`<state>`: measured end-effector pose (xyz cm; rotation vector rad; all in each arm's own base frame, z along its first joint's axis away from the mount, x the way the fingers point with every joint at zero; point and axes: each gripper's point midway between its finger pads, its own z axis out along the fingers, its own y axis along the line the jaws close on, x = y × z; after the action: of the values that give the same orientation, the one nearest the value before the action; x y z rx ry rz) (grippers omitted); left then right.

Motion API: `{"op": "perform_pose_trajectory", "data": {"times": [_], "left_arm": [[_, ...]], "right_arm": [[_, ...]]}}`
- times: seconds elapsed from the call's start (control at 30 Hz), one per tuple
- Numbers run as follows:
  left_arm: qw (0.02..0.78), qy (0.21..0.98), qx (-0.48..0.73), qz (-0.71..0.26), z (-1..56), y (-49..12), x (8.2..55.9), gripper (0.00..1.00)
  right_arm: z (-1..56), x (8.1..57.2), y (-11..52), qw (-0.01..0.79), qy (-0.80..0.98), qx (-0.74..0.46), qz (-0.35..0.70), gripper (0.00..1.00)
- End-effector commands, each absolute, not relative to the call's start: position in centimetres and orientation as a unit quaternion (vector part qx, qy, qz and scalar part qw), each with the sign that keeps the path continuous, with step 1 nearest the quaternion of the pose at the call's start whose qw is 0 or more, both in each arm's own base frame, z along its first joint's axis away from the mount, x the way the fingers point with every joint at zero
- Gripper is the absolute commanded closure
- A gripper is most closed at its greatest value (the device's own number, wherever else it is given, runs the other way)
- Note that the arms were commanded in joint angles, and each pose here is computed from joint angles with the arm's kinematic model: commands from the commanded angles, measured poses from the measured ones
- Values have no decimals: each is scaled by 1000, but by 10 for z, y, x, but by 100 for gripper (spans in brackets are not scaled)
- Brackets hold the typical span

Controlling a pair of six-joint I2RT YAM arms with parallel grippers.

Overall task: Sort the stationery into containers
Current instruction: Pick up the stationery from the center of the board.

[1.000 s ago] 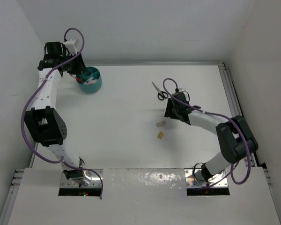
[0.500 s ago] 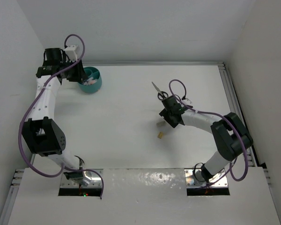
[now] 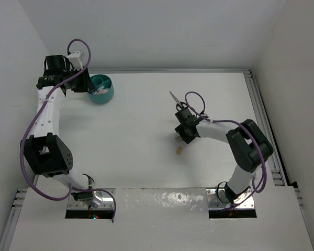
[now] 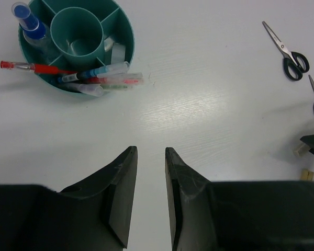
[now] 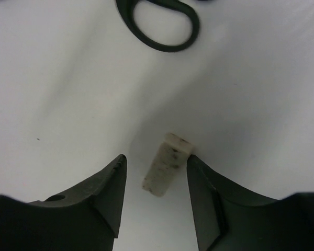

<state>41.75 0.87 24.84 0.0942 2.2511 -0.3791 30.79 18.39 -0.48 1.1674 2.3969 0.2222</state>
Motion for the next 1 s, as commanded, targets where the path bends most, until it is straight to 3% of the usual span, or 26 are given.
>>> {"op": "perform_pose_trajectory", "data": {"times": [0.0, 0.27, 0.4, 0.53, 0.7, 0.97], "left_arm": [[443, 882, 38, -156, 267, 9, 420, 74], [456, 877, 39, -143, 278, 16, 424, 74], [459, 876, 39, -143, 281, 17, 423, 74], [456, 875, 46, -157, 280, 12, 422, 74], [449, 860, 109, -218, 283, -28, 418, 75], [411, 830, 234, -297, 281, -123, 399, 60]], "right_arm": [[-9, 320, 190, 224, 880, 411, 80, 52], [-31, 310, 183, 201, 886, 410, 74, 81], [-32, 315, 183, 214, 904, 360, 79, 100], [-8, 339, 203, 278, 925, 232, 115, 100], [88, 388, 257, 415, 885, 41, 208, 100], [232, 454, 307, 551, 786, 28, 279, 100]]}}
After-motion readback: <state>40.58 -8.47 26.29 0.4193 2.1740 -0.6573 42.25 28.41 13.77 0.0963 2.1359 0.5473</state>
